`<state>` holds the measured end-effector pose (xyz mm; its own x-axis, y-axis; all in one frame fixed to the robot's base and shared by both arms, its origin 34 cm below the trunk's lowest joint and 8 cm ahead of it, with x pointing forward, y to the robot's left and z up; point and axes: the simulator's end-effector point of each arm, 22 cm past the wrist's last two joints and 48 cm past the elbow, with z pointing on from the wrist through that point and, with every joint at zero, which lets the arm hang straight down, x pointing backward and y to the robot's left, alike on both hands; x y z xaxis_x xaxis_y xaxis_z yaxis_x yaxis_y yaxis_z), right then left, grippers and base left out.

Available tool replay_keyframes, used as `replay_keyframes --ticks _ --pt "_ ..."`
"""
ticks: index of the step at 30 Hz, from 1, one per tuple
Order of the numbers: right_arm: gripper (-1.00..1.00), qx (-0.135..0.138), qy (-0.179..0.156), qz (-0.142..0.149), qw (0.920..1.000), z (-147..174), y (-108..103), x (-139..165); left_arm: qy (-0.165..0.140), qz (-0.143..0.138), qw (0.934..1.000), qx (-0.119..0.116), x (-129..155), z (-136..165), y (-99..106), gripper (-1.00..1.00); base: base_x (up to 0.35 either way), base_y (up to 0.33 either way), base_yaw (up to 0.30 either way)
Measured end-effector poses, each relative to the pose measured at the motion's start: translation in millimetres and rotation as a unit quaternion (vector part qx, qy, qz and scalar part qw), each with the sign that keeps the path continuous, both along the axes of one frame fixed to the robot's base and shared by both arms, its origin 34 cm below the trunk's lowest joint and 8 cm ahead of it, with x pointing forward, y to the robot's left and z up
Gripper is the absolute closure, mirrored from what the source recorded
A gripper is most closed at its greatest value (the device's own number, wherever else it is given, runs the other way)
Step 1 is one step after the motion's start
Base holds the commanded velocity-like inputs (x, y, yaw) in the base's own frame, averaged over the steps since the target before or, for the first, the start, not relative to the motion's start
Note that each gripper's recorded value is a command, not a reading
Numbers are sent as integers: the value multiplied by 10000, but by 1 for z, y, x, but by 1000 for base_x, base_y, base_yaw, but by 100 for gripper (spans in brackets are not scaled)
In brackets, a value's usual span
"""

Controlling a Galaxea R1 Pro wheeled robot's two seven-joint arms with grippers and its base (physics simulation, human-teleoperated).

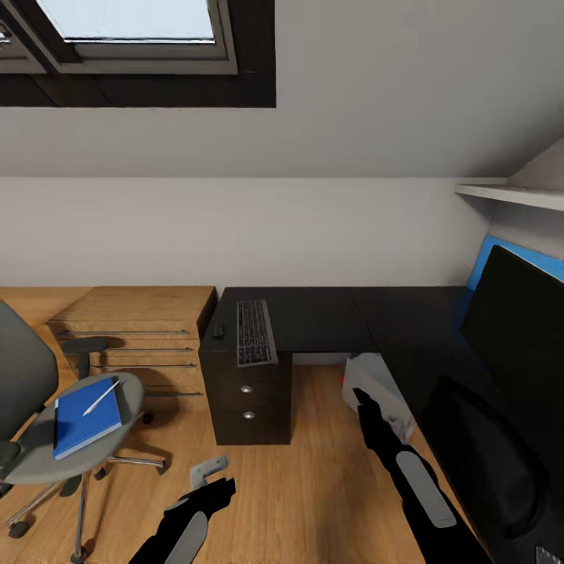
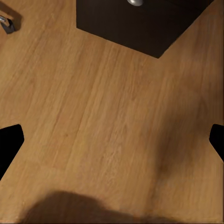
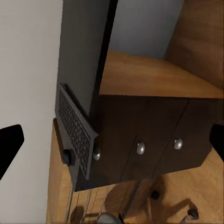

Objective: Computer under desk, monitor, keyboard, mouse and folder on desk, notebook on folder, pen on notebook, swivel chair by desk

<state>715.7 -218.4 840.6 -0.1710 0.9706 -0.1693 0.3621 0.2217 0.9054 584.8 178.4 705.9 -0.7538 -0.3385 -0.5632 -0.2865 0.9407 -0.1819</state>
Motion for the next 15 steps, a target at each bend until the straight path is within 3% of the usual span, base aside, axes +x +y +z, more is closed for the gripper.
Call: replay_keyframes --ticks 3,4,5,7,8,10,11,15 --pt "-100 -444 109 251 9986 -1 2 -3 1 2 10000 0 0 4 0 -100 -318 -100 0" --pt "-100 -680 165 482 9964 -3 7 -5 1 1 10000 1 0 6 0 -100 -331 -35 0" --pt "-100 -1049 267 922 9898 -7 16 -10 1 4 10000 3 0 7 0 -100 -333 -28 0" --pt "-100 -1323 344 1242 9828 -7 22 -14 1 5 10000 4 -1 10 1 -100 -335 -18 0" --pt "-100 -1597 416 1517 9745 -9 27 -18 0 6 10000 5 -1 11 1 -100 -337 -11 0" --pt "-100 -1892 489 1731 9653 -10 29 -21 1 6 10000 5 -1 14 1 -100 -337 -7 0" --pt "-100 -2174 546 1875 9563 -12 28 -23 1 7 10000 5 -1 15 1 -100 -338 -5 0" --pt "-100 -2773 650 2103 9352 -12 26 -27 2 8 10000 4 -2 20 1 -100 -338 -3 0"
